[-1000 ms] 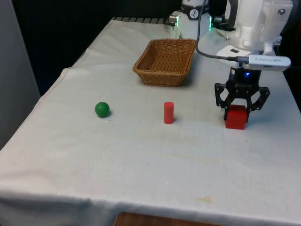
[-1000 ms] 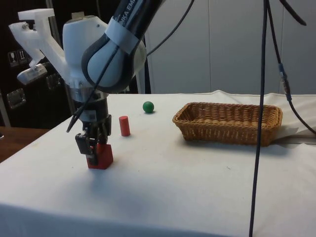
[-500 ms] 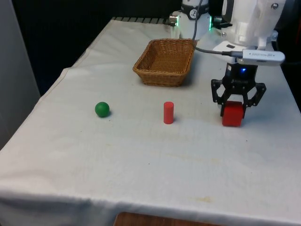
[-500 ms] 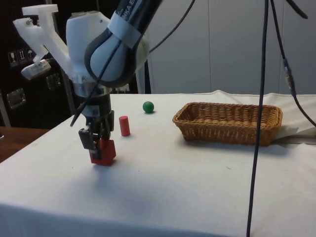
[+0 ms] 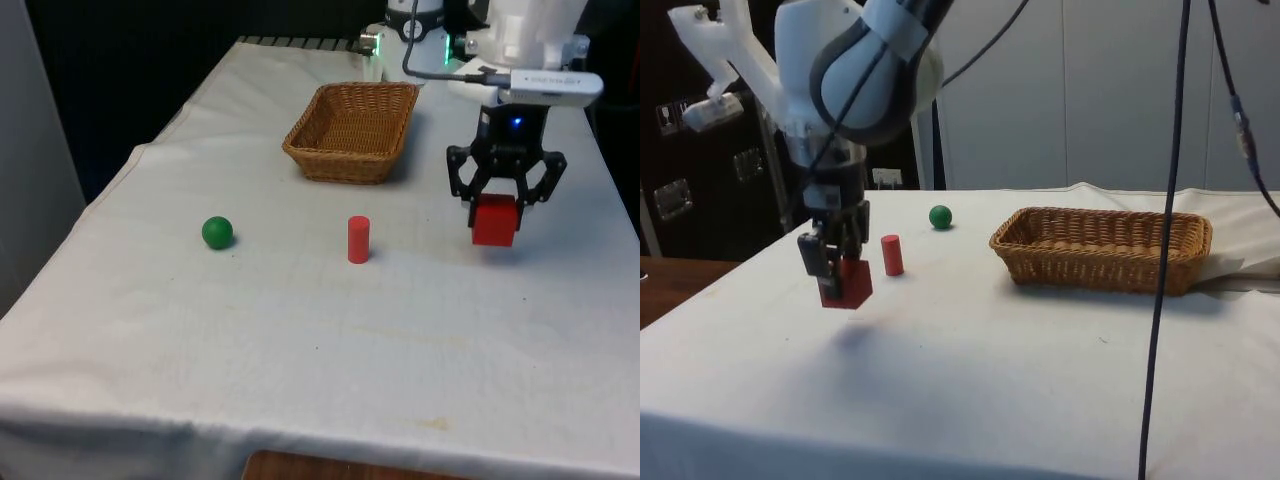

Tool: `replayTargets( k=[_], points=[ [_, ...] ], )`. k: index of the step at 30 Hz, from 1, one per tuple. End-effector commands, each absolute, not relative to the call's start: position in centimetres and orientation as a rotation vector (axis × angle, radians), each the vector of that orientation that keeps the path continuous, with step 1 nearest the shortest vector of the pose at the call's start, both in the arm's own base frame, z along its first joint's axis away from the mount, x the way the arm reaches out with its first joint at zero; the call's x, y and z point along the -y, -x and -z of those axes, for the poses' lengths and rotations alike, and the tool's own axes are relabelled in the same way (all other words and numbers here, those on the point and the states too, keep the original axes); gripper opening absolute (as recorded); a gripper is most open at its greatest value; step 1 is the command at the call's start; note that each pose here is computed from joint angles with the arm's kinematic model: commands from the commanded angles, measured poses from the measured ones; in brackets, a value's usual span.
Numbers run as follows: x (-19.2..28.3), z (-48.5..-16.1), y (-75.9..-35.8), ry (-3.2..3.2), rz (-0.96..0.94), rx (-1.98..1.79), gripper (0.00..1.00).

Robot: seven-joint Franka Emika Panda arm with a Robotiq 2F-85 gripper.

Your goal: Pick up the object to the left of the cylinder and place it into the basket.

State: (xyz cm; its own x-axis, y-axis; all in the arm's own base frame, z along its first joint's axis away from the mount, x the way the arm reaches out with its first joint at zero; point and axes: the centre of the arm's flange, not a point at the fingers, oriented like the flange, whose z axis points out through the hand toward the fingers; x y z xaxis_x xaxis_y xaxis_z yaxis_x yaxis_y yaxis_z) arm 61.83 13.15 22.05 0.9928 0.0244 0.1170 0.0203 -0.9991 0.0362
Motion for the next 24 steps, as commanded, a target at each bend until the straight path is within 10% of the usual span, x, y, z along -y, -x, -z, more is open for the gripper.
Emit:
replayTargets(
  k=[1,24],
  points=[
    [-13.1,-22.8,-61.7,-3.097,-0.18,-0.04,0.0],
    [-11.8,-27.6,-60.9,-3.118,-0.145,-0.065,0.0]
  ],
)
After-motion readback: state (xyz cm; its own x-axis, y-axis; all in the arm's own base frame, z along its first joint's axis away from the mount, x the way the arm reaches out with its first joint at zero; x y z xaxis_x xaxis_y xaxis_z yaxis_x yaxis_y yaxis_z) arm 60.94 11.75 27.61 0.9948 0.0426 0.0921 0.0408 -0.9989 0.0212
